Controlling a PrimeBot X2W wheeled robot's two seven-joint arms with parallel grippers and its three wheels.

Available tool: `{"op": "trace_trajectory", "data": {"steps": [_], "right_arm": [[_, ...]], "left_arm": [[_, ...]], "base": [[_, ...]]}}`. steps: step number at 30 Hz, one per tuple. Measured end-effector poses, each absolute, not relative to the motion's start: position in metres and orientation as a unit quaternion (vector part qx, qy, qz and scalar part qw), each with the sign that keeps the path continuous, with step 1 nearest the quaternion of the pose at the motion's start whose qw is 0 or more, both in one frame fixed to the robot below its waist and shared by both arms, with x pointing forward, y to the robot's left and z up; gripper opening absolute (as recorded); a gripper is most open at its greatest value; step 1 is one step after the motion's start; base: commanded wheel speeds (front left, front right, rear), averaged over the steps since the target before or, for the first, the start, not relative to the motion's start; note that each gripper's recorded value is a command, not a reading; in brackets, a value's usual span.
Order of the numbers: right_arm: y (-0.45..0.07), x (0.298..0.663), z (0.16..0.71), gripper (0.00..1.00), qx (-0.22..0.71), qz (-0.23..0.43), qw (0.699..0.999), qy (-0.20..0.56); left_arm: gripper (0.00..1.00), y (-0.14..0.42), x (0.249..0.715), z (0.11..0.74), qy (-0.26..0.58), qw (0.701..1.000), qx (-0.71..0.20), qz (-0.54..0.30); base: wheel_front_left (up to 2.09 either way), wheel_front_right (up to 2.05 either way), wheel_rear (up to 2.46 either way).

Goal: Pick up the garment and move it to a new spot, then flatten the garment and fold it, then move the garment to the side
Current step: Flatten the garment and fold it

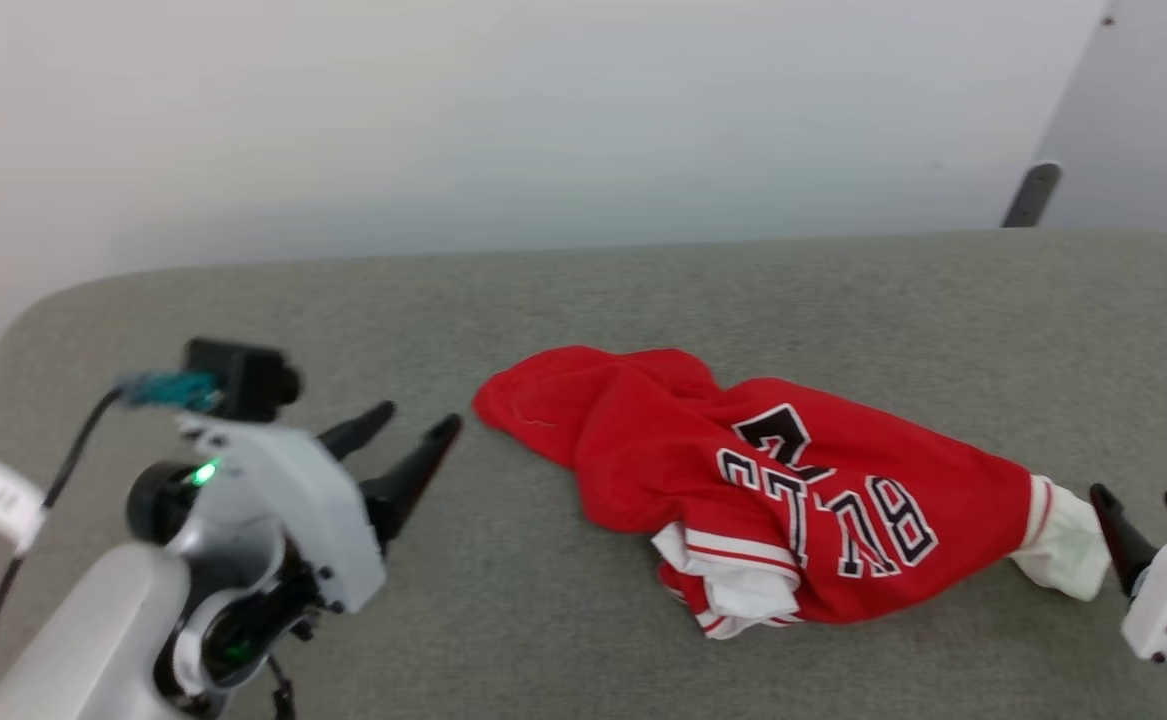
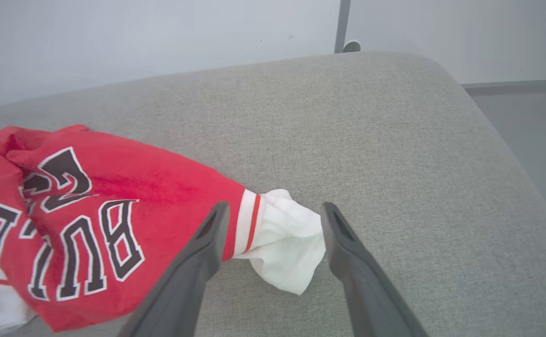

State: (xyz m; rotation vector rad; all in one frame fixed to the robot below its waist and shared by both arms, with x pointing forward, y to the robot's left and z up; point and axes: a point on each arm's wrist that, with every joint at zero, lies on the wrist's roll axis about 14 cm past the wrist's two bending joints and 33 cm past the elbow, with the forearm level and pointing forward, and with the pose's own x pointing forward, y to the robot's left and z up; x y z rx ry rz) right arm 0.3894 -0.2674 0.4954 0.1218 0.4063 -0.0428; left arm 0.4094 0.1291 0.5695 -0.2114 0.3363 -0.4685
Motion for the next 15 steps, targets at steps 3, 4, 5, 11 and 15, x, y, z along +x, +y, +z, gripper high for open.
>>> {"op": "trace_trajectory", "data": {"steps": [3,4,5,11,15], "right_arm": [[-0.266,0.380,0.501,1.00,0.075,-0.029,0.981,0.176],[-0.267,0.377,0.503,1.00,0.080,-0.033,0.982,0.166],[-0.267,0.375,0.505,1.00,0.081,-0.037,0.984,0.157],[-0.268,0.367,0.515,1.00,0.095,-0.058,0.988,0.109],[-0.270,0.363,0.511,1.00,0.105,-0.068,0.987,0.106]], "left_arm": [[1.00,0.103,0.406,0.567,0.212,0.936,-0.090,-0.265],[1.00,0.092,0.404,0.566,0.227,0.928,-0.090,-0.280],[1.00,0.081,0.401,0.566,0.241,0.920,-0.091,-0.295],[1.00,0.036,0.395,0.557,0.304,0.881,-0.076,-0.354],[1.00,0.020,0.392,0.540,0.345,0.861,-0.069,-0.368]], "base": [[0.00,0.00,0.00],[0.00,0.00,0.00],[0.00,0.00,0.00],[0.00,0.00,0.00],[0.00,0.00,0.00]]}}
